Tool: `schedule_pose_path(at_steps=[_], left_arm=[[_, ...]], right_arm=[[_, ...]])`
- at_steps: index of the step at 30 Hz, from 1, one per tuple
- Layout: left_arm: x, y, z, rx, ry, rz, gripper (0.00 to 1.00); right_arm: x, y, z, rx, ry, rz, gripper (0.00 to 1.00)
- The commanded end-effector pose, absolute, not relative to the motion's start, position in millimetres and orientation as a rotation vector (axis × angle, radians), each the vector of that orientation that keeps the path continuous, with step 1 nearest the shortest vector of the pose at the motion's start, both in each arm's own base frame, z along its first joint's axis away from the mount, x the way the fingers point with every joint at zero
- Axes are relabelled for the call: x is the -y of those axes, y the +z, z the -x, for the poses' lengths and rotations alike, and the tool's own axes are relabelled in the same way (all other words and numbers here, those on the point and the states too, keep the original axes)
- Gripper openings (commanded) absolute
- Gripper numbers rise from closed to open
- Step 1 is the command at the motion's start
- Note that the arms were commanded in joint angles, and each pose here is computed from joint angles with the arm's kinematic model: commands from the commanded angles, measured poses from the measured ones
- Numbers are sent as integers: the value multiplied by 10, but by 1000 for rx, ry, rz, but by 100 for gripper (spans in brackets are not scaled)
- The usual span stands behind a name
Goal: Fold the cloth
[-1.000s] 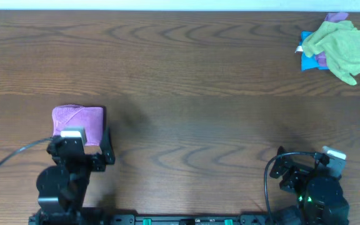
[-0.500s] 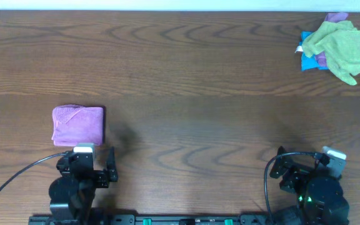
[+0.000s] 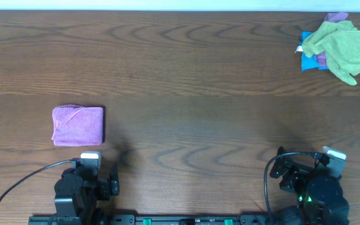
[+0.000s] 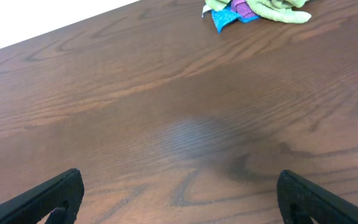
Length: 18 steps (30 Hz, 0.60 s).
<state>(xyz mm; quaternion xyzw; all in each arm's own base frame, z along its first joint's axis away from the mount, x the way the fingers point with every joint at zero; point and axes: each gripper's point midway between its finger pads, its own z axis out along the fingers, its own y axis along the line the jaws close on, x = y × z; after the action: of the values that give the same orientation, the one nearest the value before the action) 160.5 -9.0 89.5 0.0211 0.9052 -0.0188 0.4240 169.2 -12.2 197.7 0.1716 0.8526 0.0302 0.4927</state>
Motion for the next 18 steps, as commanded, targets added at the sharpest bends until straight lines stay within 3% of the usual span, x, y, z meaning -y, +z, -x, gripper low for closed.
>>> schedule_pose_path(at_steps=[1, 18], left_arm=[[84, 835, -1564, -2288, -32, -72, 95], [89, 744, -1480, -2339, -40, -70, 95]], right_arm=[[154, 1973, -1688, -2061, 62, -439, 99], [154, 1973, -1688, -2061, 63, -439, 99]])
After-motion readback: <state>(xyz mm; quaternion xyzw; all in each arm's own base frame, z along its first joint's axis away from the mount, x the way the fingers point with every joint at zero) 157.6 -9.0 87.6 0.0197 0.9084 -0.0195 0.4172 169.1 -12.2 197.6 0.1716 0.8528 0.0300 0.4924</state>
